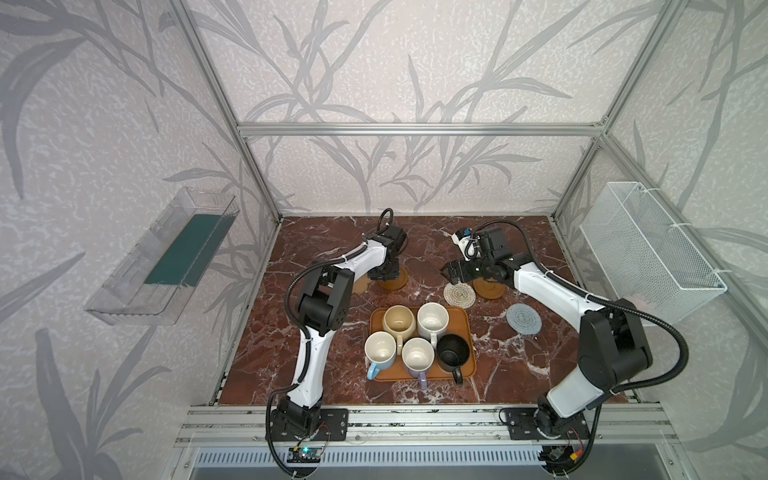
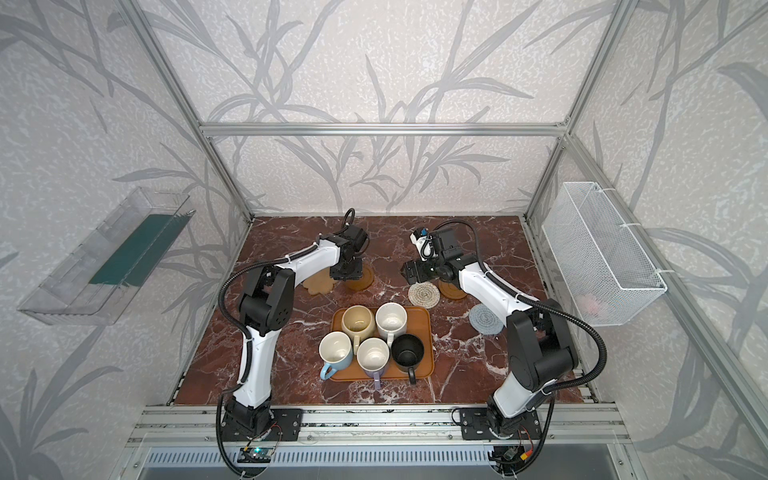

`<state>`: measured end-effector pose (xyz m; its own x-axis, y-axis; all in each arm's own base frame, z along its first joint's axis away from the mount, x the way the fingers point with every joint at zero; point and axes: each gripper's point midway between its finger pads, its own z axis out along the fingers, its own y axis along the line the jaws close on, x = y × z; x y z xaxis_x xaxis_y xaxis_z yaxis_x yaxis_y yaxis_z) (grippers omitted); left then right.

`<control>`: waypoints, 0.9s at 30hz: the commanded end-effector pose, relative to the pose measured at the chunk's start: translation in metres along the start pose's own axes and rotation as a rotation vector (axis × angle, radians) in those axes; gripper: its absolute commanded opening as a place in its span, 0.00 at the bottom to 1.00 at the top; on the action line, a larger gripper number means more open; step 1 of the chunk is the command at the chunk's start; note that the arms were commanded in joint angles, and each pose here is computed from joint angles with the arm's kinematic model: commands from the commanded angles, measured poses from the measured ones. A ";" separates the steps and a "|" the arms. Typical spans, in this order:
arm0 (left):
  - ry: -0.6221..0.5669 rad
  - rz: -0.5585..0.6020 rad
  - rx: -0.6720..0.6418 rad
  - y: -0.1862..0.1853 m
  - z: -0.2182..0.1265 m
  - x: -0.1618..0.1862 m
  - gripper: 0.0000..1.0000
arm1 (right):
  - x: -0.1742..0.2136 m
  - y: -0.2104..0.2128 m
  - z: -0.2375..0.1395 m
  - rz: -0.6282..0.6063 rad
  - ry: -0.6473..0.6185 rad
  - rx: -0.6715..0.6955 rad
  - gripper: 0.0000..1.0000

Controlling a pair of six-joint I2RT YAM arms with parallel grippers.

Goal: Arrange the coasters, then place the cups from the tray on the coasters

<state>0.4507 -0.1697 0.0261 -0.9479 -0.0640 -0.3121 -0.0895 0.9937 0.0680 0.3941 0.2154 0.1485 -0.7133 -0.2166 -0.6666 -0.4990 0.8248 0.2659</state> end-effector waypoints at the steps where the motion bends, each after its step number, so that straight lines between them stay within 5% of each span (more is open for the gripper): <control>1: 0.028 0.006 0.009 0.004 -0.008 0.008 0.44 | -0.011 0.005 -0.014 -0.010 -0.037 0.009 0.89; 20: -0.081 -0.033 0.147 -0.011 -0.067 -0.020 0.58 | -0.011 0.000 -0.031 -0.011 -0.063 0.067 0.93; 27: -0.144 -0.052 0.241 -0.013 -0.110 -0.025 0.90 | -0.005 -0.008 -0.042 0.027 -0.068 0.125 0.99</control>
<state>0.4479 -0.1896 0.1133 -0.9036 -0.1020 -0.4161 -0.0561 0.9911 -0.1210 0.3886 0.1961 0.1793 -0.6746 -0.1690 -0.7185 -0.4443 0.8703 0.2124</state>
